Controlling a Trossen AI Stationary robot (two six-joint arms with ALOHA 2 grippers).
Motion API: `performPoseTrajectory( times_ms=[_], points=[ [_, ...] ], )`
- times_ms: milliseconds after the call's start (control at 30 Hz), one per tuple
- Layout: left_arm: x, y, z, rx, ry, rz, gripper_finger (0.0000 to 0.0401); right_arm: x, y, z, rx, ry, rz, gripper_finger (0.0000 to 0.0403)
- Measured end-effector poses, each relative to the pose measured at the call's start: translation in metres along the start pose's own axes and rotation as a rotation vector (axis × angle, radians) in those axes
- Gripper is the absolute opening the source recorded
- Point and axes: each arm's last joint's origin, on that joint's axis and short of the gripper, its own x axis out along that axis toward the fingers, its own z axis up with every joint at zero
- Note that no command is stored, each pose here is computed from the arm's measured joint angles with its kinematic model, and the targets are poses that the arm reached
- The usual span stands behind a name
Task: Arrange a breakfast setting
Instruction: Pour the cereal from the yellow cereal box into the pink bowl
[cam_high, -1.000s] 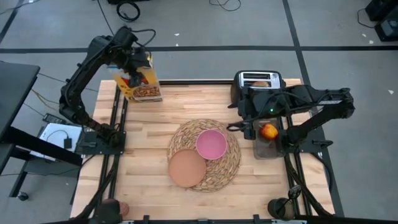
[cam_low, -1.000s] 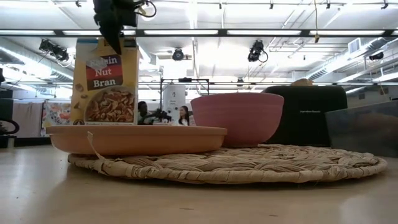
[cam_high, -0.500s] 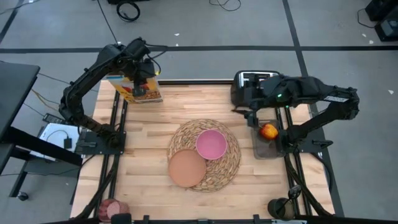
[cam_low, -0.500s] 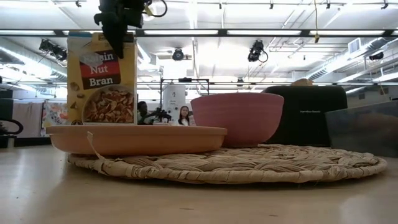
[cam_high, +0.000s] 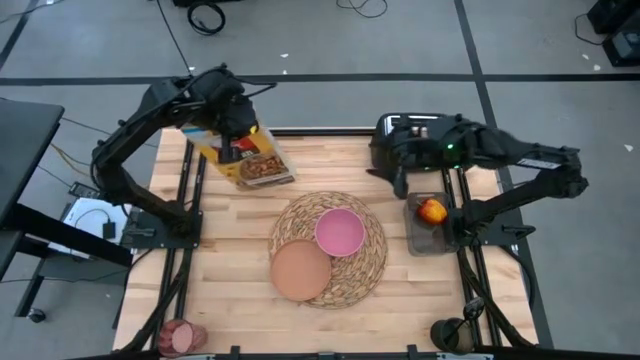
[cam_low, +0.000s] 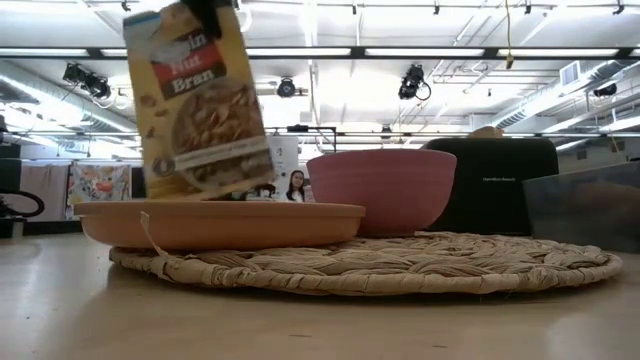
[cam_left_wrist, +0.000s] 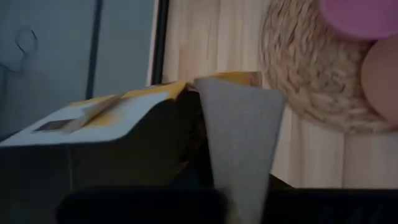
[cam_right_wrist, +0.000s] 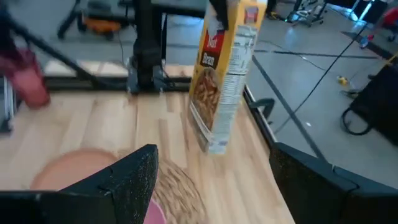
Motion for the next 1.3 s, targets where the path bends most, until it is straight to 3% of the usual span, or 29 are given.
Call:
performPoseTrajectory(
  times_ms=[267, 400, 567, 733, 900, 1133, 1300],
  points=[
    [-0.035, -0.017, 0.014, -0.003, -0.128, 0.018, 0.0001, 0.067, -0.003, -0.031, 0.118, 0.048, -0.066, 0.0343],
    [-0.051, -0.026, 0.017, 0.003, -0.181, 0.006, 0.0001, 0.093, -0.011, -0.034, 0.073, 0.026, -0.117, 0.0336],
    [-0.064, -0.038, 0.022, 0.002, -0.244, -0.026, 0.0001, 0.122, -0.018, -0.038, 0.039, -0.021, -0.002, 0.0323],
    [-0.067, -0.05, 0.024, 0.002, -0.241, -0.052, 0.0001, 0.142, -0.027, -0.043, 0.065, -0.059, 0.111, 0.035],
    [-0.069, -0.058, 0.026, 0.008, -0.248, -0.048, 0.0001, 0.159, -0.032, -0.053, 0.103, -0.038, 0.178, 0.0394],
    [-0.071, -0.066, 0.028, 0.035, -0.254, -0.058, 0.0002, 0.181, -0.032, -0.063, 0.103, -0.058, 0.223, 0.0394],
    [-0.071, -0.066, 0.028, -0.014, -0.253, -0.038, 0.0002, 0.193, -0.029, -0.07, 0.131, -0.06, 0.283, 0.0399]
  ],
)
